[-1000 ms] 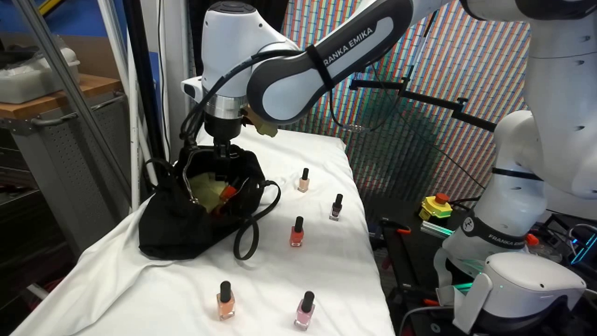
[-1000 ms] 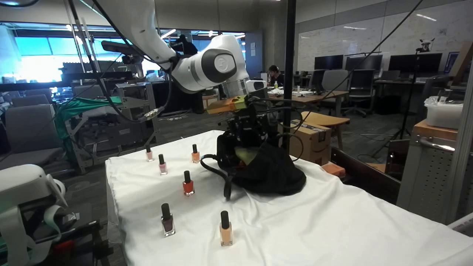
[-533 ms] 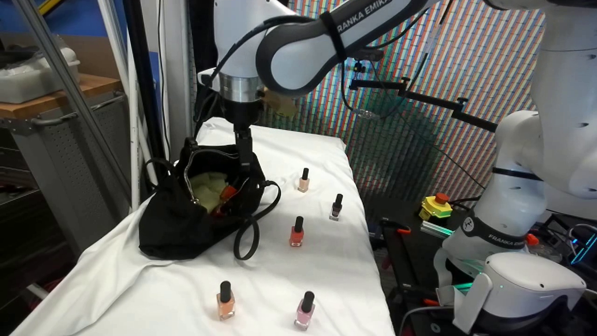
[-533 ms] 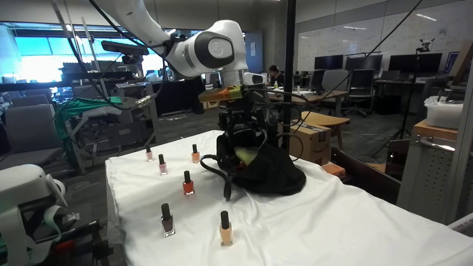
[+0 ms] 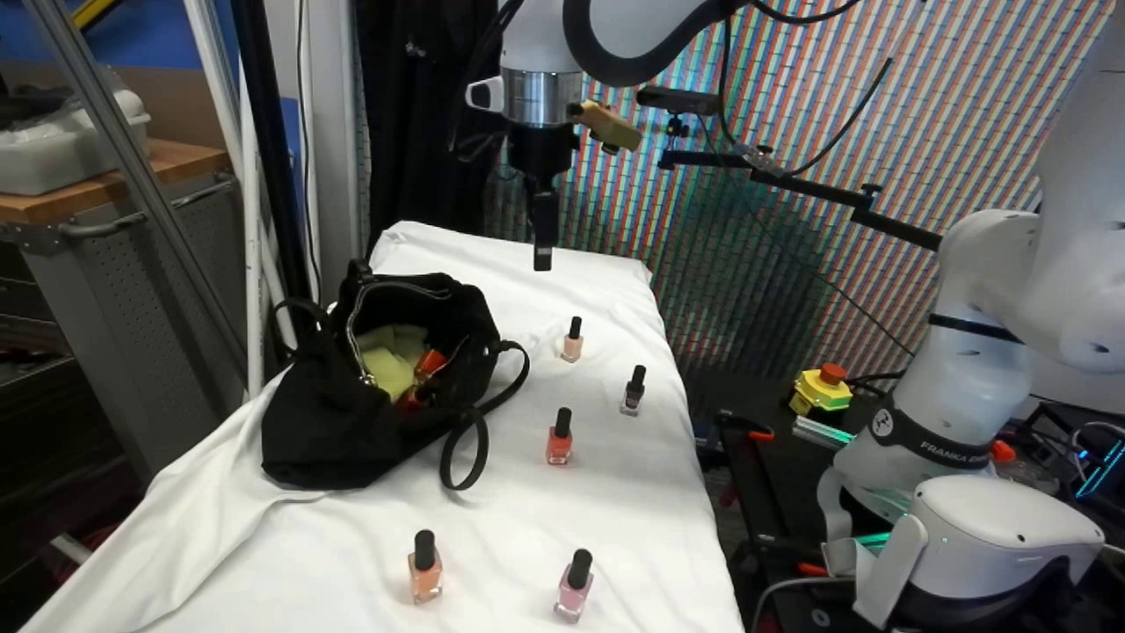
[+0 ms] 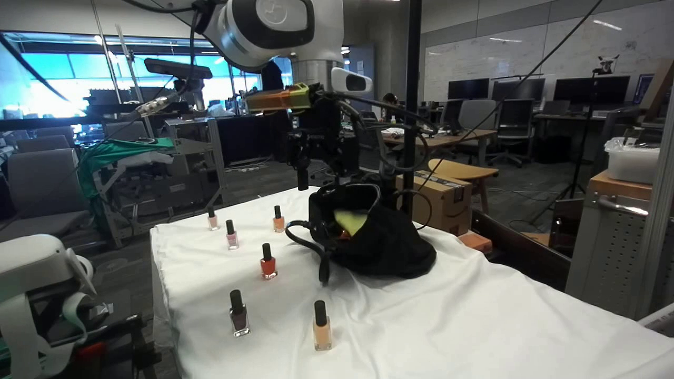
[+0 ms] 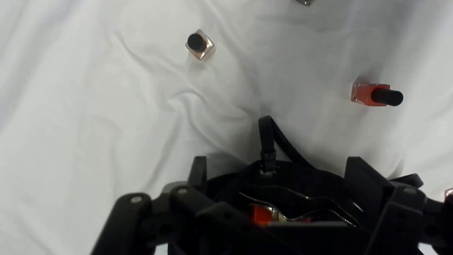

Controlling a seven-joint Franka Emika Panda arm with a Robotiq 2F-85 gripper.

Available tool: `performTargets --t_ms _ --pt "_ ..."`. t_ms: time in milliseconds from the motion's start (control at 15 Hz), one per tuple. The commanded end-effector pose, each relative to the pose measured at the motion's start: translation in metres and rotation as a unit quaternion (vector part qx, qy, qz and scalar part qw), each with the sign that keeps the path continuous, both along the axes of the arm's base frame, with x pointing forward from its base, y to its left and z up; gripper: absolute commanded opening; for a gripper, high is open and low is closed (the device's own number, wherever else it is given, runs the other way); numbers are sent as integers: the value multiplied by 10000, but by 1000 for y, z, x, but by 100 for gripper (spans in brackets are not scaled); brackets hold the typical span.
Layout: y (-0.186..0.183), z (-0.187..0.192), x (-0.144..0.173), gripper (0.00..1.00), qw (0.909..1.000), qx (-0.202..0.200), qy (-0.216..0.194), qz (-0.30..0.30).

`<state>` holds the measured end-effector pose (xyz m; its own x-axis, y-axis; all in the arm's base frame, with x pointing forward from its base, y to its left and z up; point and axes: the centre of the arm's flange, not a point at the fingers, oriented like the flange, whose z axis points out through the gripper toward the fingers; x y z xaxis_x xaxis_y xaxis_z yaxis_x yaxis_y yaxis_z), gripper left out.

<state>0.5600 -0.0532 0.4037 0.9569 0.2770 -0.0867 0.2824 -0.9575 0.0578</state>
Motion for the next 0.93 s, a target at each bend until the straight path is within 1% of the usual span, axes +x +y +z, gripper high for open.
performTargets --t_ms 0,200,333,533,867 --pt "-31 -7 -37 100 9990 236 6 -373" --pt "-56 -29 -55 100 9953 452 -50 -854" --pt "-67 -47 -63 100 9919 508 -165 -1149" --pt "-78 -73 -72 100 9885 486 -315 -1400" --pt "-82 -113 -76 100 9845 464 -385 -1648"
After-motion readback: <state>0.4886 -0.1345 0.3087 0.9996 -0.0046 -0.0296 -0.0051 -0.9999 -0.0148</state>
